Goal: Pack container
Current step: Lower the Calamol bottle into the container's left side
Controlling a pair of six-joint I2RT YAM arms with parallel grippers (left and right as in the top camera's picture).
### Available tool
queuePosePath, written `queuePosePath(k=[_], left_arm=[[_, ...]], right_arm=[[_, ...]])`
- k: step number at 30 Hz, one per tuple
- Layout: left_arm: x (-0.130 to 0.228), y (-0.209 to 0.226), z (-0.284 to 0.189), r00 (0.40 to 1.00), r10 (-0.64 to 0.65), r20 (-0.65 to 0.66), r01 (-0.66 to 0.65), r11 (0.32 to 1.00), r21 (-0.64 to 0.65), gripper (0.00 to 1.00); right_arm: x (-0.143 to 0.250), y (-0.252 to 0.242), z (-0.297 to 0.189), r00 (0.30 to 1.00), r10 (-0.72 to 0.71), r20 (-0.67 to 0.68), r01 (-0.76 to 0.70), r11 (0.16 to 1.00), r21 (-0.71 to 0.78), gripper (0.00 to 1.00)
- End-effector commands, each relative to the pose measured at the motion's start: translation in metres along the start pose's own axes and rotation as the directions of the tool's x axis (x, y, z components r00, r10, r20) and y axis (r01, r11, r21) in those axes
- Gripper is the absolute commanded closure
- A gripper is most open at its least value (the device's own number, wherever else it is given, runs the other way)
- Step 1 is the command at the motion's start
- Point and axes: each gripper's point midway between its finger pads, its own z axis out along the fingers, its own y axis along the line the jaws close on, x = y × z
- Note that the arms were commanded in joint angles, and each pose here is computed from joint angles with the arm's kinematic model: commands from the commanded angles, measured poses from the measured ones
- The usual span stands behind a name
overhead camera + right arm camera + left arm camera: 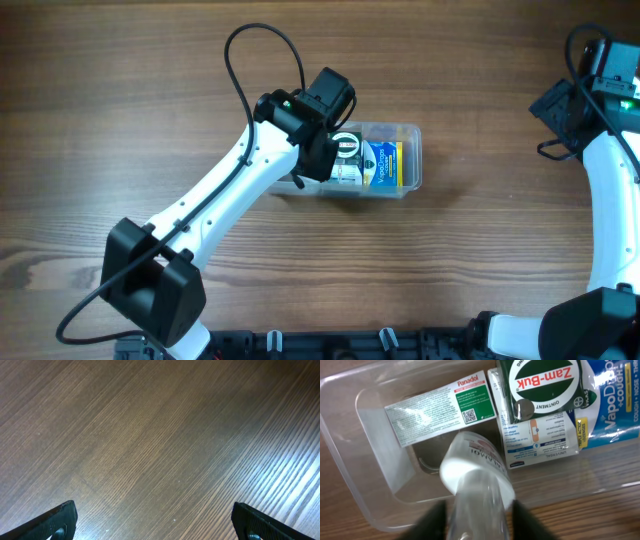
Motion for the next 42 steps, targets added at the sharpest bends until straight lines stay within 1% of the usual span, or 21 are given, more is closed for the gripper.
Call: queuePosePath(k=[1, 2, 3, 4, 8, 11, 16, 17, 19, 20, 23, 25, 26, 29, 31, 33, 36, 37, 42], left_arm=[[-0.002, -0.001, -0.002, 1.000, 0.007, 0.011, -0.007, 1.000, 0.001, 0.47], [-0.002, -0.001, -0.003, 1.000, 0.007, 0.010, -0.007, 1.000, 0.001, 0.46], [-0.002, -0.001, -0.003, 1.000, 0.006, 0.012, -0.006, 1.000, 0.001, 0.41], [-0.002, -0.001, -0.004, 1.000, 0.006, 0.013, -0.006, 1.000, 0.002, 0.39], [-0.002, 0.006, -0.023, 0.999, -0.013, 0.048, 0.012, 1.000, 0.004, 0.38], [-0.008, 0.021, -0.056, 0.987, -0.060, 0.146, 0.057, 0.998, 0.029, 0.38], [-0.004, 0.041, -0.100, 0.961, -0.113, 0.251, 0.102, 0.993, 0.058, 0.39], [-0.004, 0.042, -0.106, 0.957, -0.118, 0.266, 0.105, 0.992, 0.064, 0.39], [-0.003, 0.040, -0.113, 0.951, -0.121, 0.285, 0.100, 0.991, 0.086, 0.35], [-0.003, 0.038, -0.113, 0.952, -0.120, 0.280, 0.096, 0.990, 0.098, 0.36], [-0.010, 0.034, -0.091, 0.966, -0.106, 0.236, 0.088, 0.992, 0.085, 0.36], [-0.021, 0.021, -0.073, 0.974, -0.066, 0.217, 0.041, 0.992, 0.118, 0.34], [-0.029, 0.012, -0.063, 0.975, -0.044, 0.217, 0.012, 0.989, 0.144, 0.34], [-0.052, 0.002, -0.039, 0.970, -0.038, 0.238, 0.002, 0.988, 0.152, 0.35], [-0.060, -0.006, -0.023, 0.971, -0.006, 0.240, -0.034, 0.987, 0.160, 0.36], [-0.063, -0.012, -0.006, 0.973, 0.047, 0.224, -0.082, 0.986, 0.147, 0.36], [-0.064, -0.015, 0.018, 0.978, 0.079, 0.194, -0.107, 0.985, 0.136, 0.35], [-0.066, -0.016, 0.026, 0.979, 0.080, 0.185, -0.106, 0.985, 0.136, 0.35], [-0.066, -0.017, 0.038, 0.983, 0.082, 0.167, -0.105, 0.986, 0.133, 0.36]], right_arm=[[0.000, 0.003, 0.002, 1.000, 0.018, -0.006, -0.018, 1.000, -0.007, 0.00], [0.000, 0.003, 0.002, 1.000, 0.018, -0.006, -0.018, 1.000, -0.007, 0.00], [0.000, 0.003, 0.002, 1.000, 0.018, -0.006, -0.018, 1.000, -0.008, 0.00], [0.000, 0.003, 0.002, 1.000, 0.018, -0.006, -0.018, 1.000, -0.008, 0.00], [0.000, 0.003, 0.002, 1.000, 0.018, -0.006, -0.018, 1.000, -0.008, 0.00], [0.000, 0.003, 0.002, 1.000, 0.018, -0.006, -0.018, 1.000, -0.008, 0.00], [0.000, 0.003, 0.002, 1.000, 0.018, -0.006, -0.018, 1.000, -0.008, 0.00], [0.000, 0.003, 0.002, 1.000, 0.018, -0.006, -0.018, 1.000, -0.008, 0.00], [0.000, 0.003, 0.002, 1.000, 0.018, -0.006, -0.018, 1.000, -0.008, 0.00], [0.000, 0.003, 0.002, 1.000, 0.019, -0.006, -0.019, 1.000, -0.008, 0.00], [0.000, 0.003, 0.002, 1.000, 0.019, -0.006, -0.019, 1.000, -0.008, 0.00], [0.000, 0.003, 0.002, 1.000, 0.018, -0.006, -0.018, 1.000, -0.007, 0.00], [0.000, 0.003, 0.002, 1.000, 0.019, -0.006, -0.019, 1.000, -0.008, 0.00], [0.000, 0.003, 0.002, 1.000, 0.018, -0.006, -0.018, 1.000, -0.008, 0.00], [0.000, 0.003, 0.002, 1.000, 0.019, -0.006, -0.019, 1.000, -0.008, 0.00], [0.000, 0.003, 0.002, 1.000, 0.018, -0.006, -0.018, 1.000, -0.007, 0.00], [0.000, 0.003, 0.002, 1.000, 0.018, -0.006, -0.018, 1.000, -0.008, 0.00], [0.000, 0.003, 0.002, 1.000, 0.018, -0.006, -0.018, 1.000, -0.008, 0.00], [0.000, 0.003, 0.002, 1.000, 0.019, -0.006, -0.019, 1.000, -0.008, 0.00]])
